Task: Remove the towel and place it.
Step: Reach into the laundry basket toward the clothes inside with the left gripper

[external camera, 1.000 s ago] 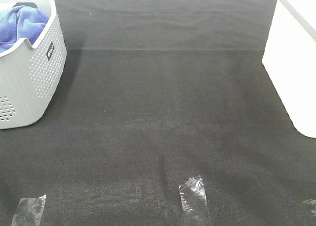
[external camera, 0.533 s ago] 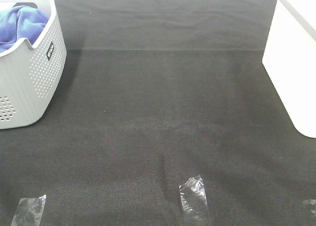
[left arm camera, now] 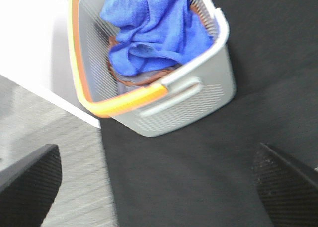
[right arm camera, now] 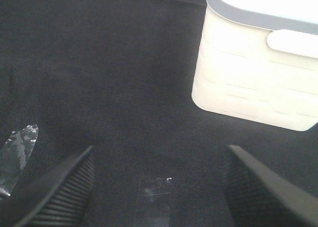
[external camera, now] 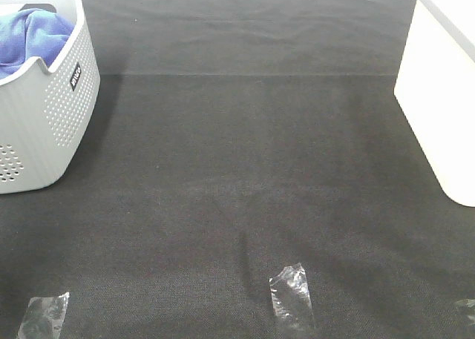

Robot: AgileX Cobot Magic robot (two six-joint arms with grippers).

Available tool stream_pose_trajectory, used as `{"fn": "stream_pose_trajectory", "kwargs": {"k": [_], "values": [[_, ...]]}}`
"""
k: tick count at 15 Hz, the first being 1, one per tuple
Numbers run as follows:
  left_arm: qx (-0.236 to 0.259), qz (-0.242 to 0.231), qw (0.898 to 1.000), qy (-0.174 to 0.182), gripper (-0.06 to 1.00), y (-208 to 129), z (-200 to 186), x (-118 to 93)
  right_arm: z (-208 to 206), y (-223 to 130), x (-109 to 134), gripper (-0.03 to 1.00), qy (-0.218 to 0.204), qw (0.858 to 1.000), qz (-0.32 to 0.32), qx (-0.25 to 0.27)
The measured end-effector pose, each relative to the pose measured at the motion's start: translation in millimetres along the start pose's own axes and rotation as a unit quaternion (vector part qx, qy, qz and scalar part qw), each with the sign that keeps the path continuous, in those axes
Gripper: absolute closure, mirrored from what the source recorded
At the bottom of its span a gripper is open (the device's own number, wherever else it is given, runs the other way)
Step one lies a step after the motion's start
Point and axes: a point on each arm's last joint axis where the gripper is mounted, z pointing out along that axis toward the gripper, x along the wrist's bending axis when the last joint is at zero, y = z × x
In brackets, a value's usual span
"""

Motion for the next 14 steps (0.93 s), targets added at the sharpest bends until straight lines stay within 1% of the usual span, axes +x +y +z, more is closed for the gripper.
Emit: {"fn": "stream_pose_trajectory", "kwargs": {"k": [2, 4, 5, 6, 7, 9, 10, 12, 14], "values": [[0.034, 0.08, 0.996, -0.001, -0.05, 40, 38, 27, 0, 0, 0, 0.25, 0.0, 1.0, 0.0, 0.0], [0.07, 0.15, 0.986, -0.002, -0.05, 73, 86, 49, 0, 0, 0, 0.25, 0.0, 1.0, 0.0, 0.0], [0.084, 0.174, 0.981, 0.001, -0.05, 86, 108, 58, 0, 0, 0, 0.25, 0.0, 1.0, 0.0, 0.0], [0.104, 0.204, 0.974, 0.001, -0.05, 94, 134, 65, 0, 0, 0, 0.25, 0.0, 1.0, 0.0, 0.0], [0.123, 0.235, 0.964, -0.001, -0.05, 98, 158, 69, 0, 0, 0, 0.25, 0.0, 1.0, 0.0, 0.0], [0.166, 0.294, 0.941, -0.013, -0.05, 99, 209, 72, 0, 0, 0, 0.25, 0.0, 1.0, 0.0, 0.0], [0.187, 0.339, 0.922, -0.023, -0.05, 93, 250, 69, 0, 0, 0, 0.25, 0.0, 1.0, 0.0, 0.0], [0.201, 0.394, 0.896, -0.039, -0.05, 83, 295, 61, 0, 0, 0, 0.25, 0.0, 1.0, 0.0, 0.0], [0.206, 0.428, 0.878, -0.061, -0.05, 71, 332, 51, 0, 0, 0, 0.25, 0.0, 1.0, 0.0, 0.0]]}}
